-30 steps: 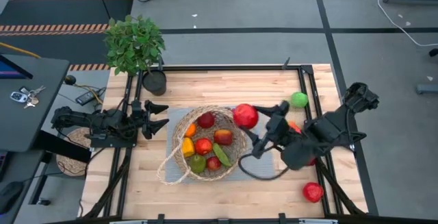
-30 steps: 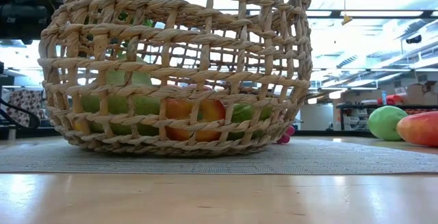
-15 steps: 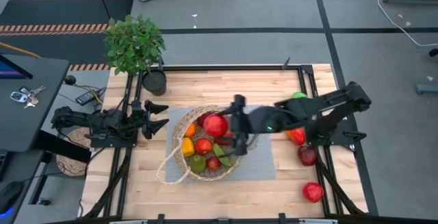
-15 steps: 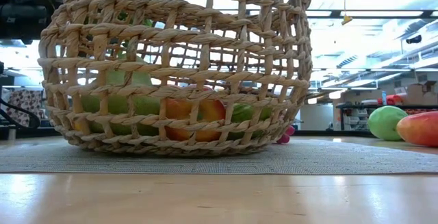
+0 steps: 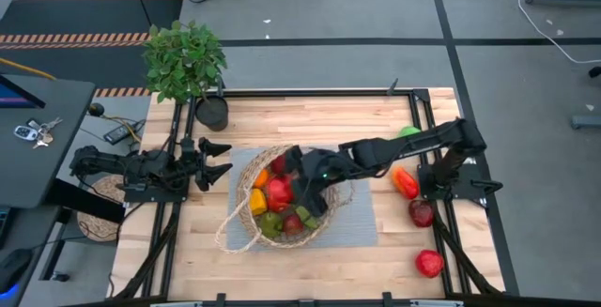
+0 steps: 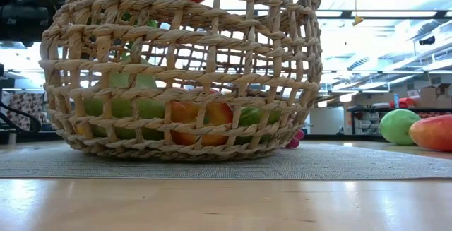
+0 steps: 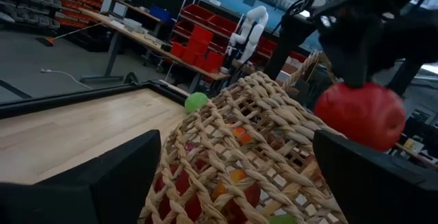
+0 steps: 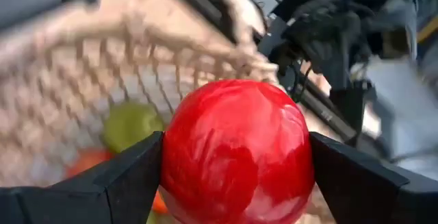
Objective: Build produce basket
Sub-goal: Put the red apple into the brown basket
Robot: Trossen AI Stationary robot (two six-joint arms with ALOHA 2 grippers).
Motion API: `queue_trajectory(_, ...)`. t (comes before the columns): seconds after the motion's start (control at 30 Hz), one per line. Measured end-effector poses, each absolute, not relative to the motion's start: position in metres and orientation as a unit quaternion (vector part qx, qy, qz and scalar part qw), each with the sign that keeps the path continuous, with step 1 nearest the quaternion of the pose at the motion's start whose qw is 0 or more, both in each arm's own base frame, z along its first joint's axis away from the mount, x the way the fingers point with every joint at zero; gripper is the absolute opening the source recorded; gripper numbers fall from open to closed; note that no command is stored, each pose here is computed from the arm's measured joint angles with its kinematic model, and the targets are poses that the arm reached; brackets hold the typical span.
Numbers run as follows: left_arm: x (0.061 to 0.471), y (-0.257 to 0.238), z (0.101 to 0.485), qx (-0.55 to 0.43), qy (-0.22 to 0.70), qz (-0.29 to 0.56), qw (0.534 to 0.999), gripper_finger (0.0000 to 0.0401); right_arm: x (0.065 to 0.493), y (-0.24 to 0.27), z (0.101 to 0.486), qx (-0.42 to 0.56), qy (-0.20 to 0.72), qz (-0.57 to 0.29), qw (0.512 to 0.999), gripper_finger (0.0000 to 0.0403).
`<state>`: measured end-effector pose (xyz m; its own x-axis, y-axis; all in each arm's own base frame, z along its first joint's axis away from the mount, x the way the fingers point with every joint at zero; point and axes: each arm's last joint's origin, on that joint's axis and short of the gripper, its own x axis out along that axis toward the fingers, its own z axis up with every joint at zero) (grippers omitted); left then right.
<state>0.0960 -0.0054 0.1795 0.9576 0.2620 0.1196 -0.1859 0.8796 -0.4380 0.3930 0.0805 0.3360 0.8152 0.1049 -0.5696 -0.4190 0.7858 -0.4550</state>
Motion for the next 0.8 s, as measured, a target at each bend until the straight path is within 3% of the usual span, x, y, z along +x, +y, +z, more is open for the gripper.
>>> queue_trajectory(0.17, 0.096, -0.005, 0.18, -0.217, -0.089, 0.116, 0.965, 0.0389, 0.396, 0.083, 0.328, -0.431, 0.267, 0.158, 0.847, 0.0349)
queue_trajectory(0.53, 0.096, -0.005, 0.18, -0.217, -0.09, 0.116, 0.965, 0.0389, 0.399, 0.095, 0.327, -0.558, 0.241, 0.152, 0.779, 0.0349)
queue_trajectory(0.8, 0.096, -0.005, 0.18, -0.217, -0.09, 0.116, 0.965, 0.0389, 0.399, 0.098, 0.329, -0.558, 0.237, 0.137, 0.784, 0.035)
